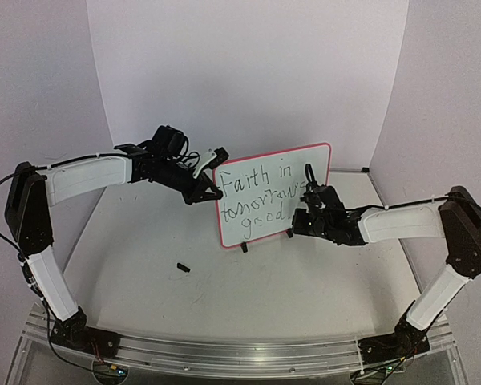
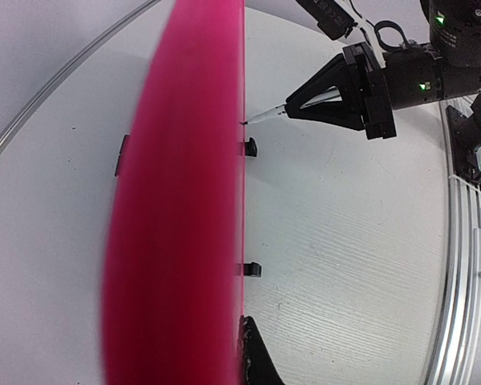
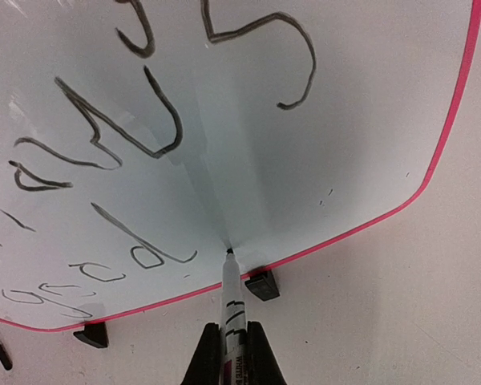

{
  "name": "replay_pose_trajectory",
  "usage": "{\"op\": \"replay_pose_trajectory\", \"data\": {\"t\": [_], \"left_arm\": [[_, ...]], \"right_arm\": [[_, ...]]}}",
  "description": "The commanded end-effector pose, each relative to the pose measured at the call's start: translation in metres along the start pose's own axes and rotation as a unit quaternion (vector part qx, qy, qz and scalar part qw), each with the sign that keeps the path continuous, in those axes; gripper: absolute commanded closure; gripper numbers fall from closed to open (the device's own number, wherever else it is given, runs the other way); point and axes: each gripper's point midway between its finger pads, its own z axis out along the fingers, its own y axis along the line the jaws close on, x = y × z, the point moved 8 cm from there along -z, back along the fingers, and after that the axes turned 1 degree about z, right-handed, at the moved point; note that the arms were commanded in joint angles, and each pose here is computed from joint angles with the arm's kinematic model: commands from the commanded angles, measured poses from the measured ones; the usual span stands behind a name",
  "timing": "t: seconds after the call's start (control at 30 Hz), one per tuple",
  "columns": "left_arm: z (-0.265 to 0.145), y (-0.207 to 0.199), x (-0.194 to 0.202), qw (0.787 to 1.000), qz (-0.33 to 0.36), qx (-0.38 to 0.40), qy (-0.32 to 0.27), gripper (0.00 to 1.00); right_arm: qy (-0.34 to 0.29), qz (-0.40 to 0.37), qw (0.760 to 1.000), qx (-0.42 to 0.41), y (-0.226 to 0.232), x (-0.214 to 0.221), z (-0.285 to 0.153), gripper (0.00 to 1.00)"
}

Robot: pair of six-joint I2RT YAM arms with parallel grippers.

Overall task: Write a sentence on the whiteboard
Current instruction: Write on the whiteboard with the whiteboard marker without the cap.

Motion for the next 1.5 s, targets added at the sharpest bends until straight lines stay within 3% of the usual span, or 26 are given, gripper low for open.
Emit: {"op": "replay_pose_trajectory", "data": {"t": [0.0,0.5,0.8,1.47], "left_arm": [[0.010,0.002,0.024,0.998,-0.007,-0.011,0.061,1.00],[0.010,0.002,0.024,0.998,-0.007,-0.011,0.062,1.00],[0.007,0.001,0.022,0.998,-0.009,-0.011,0.058,1.00],[-0.013,0.005,0.018,0.995,-0.061,-0.032,0.071,1.00]], "right_arm": [[-0.025,0.018,0.999,-0.017,0.006,-0.013,0.003,1.00],[-0.025,0.027,0.999,-0.023,0.003,-0.014,0.000,1.00],[-0.010,0.022,1.000,0.007,-0.020,-0.006,-0.039,1.00],[-0.094,-0.006,0.995,-0.028,-0.023,-0.040,-0.101,1.00]]}}
